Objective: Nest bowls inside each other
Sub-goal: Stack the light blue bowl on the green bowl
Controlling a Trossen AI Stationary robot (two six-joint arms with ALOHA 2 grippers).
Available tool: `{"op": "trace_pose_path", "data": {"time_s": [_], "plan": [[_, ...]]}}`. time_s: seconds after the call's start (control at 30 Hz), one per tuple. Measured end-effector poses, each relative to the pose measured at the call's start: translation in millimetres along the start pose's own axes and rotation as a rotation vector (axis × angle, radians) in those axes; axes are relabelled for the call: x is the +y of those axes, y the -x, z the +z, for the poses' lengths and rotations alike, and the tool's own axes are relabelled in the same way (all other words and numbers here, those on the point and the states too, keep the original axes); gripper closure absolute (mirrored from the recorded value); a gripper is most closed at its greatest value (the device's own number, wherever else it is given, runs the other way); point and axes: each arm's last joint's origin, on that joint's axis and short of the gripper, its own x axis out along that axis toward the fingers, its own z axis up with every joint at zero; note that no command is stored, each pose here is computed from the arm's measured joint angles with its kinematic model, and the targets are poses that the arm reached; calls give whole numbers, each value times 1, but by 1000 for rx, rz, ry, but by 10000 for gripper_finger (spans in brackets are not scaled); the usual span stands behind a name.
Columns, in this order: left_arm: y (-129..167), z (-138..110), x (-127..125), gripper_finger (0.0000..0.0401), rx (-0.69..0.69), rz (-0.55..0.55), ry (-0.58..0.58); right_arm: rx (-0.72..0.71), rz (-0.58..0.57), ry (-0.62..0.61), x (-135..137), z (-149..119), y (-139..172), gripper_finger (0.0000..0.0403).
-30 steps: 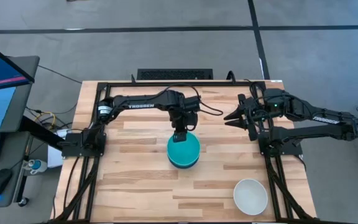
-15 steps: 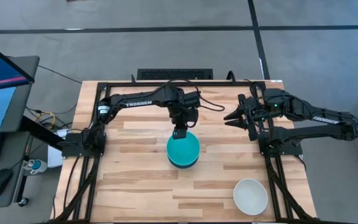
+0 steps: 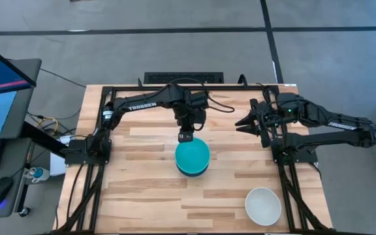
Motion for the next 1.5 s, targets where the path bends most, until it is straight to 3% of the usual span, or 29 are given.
{"op": "trace_pose_path", "data": {"time_s": [0.93, 1.23, 1.5], "plan": [[-4, 10, -6, 320, -77, 67, -50, -1, 0, -16, 0, 0, 0, 280], [-43, 13, -3, 320, 36, 1, -37, 1, 0, -17, 0, 0, 0, 280], [-46, 14, -2, 320, 33, -12, -37, 8, -2, -19, 0, -1, 0, 280]]}}
